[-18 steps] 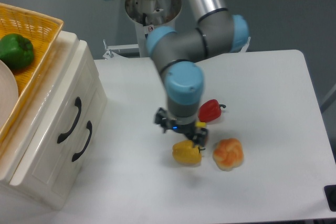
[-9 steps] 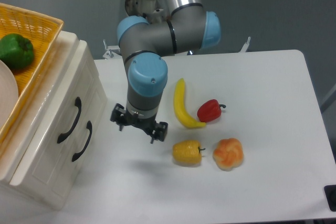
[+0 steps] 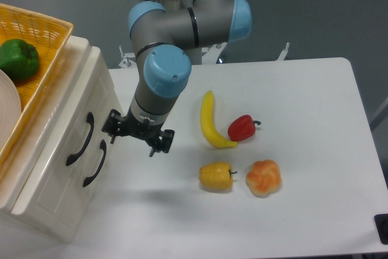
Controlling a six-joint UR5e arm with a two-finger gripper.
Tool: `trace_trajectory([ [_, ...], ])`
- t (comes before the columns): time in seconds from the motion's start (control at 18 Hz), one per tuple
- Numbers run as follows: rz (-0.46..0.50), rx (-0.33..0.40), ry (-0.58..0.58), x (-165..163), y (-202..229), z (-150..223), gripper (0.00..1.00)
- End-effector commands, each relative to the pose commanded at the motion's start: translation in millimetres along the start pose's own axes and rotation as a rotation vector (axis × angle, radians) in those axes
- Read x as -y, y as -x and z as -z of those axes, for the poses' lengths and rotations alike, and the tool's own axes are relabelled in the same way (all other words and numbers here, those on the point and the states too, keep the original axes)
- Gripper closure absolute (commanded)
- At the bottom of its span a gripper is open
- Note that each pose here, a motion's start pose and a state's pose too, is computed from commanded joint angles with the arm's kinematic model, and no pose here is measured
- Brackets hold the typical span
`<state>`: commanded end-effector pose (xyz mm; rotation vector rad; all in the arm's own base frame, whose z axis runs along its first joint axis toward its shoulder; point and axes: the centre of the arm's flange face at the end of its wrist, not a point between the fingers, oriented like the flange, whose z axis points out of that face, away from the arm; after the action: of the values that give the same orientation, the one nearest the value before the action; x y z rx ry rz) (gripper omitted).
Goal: Slide the top white drawer open
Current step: 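Lower the gripper onto the upper drawer's black handle and hook it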
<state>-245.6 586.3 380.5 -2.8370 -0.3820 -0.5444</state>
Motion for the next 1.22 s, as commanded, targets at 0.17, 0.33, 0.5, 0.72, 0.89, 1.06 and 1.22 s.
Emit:
trace_trajectory([
  [0.17,0.008,-0.015,0.004,0.4,-8.7,-2.9,0.0],
  [0.33,0.019,-0.024,0.021,-6.0,-15.0,3.9,0.0],
  [0.5,0.019,-0.027,0.02,-5.9,-15.3,3.9,0.0],
  [0.72,0.027,-0.045,0.014,-4.6,-16.1,2.4,0.0],
  [0.89,0.033,-0.049,0.019,-2.7,-13.9,-2.9,0.0],
  [1.06,0.027,-0.052,0.026,0.8,-17.5,-8.3,0.0],
  [1.22,0.026,-0.055,0.031,3.5,-16.7,-12.4,0.0],
])
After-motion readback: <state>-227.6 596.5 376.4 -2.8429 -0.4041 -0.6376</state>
